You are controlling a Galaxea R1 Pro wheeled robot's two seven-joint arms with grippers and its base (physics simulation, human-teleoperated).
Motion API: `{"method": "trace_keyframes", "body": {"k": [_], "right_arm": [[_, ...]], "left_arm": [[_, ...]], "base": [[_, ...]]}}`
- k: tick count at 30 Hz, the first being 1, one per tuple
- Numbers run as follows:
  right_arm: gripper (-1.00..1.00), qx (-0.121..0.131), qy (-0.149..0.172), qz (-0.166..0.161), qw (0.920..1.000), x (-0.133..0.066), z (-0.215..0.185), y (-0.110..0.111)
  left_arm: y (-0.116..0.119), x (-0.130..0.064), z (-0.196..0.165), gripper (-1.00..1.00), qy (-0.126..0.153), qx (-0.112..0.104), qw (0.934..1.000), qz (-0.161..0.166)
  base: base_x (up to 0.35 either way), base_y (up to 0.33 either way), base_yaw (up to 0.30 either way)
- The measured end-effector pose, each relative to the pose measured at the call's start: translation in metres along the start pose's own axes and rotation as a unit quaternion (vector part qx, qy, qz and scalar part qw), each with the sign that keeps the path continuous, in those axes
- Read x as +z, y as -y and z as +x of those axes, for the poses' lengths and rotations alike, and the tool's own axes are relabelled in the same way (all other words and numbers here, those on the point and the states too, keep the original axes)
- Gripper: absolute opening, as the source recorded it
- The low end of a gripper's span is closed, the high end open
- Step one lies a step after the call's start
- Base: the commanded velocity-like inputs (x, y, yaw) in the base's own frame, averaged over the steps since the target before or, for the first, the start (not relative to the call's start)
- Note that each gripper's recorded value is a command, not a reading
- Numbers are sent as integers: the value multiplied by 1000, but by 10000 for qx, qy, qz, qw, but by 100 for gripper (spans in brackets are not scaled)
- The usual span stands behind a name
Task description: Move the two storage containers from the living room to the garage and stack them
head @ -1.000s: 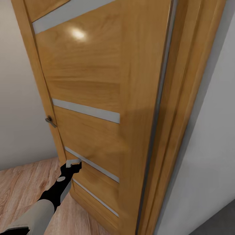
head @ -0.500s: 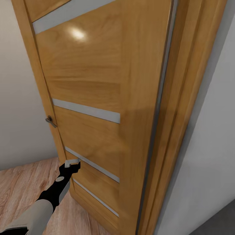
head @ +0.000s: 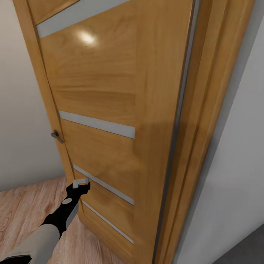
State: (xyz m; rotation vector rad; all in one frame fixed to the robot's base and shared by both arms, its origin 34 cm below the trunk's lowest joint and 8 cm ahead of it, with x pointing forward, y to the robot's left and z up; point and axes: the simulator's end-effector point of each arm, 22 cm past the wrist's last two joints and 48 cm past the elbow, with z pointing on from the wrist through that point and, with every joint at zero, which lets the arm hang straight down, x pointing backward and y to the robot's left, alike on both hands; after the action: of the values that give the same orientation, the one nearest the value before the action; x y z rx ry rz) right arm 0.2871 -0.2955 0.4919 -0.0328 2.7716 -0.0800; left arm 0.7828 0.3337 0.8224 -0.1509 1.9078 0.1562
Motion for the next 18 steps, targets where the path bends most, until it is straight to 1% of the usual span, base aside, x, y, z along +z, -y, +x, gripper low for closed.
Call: {"method": "trace_keyframes", "body": {"k": [6,16,18], "right_arm": [[100,0,16,0,10000,0,-1,0],[100,0,18,0,10000,0,-1,0],[100,0,19,0,10000,0,-1,0]], "left_arm": [[0,0,0,100,3,2,10000,-1],[-1,0,0,100,1,2,10000,-3],[-6,1,-1,100,8,20,10000,-37]], "base": [[-12,0,0],[-132,0,0],[-31,0,0]]}}
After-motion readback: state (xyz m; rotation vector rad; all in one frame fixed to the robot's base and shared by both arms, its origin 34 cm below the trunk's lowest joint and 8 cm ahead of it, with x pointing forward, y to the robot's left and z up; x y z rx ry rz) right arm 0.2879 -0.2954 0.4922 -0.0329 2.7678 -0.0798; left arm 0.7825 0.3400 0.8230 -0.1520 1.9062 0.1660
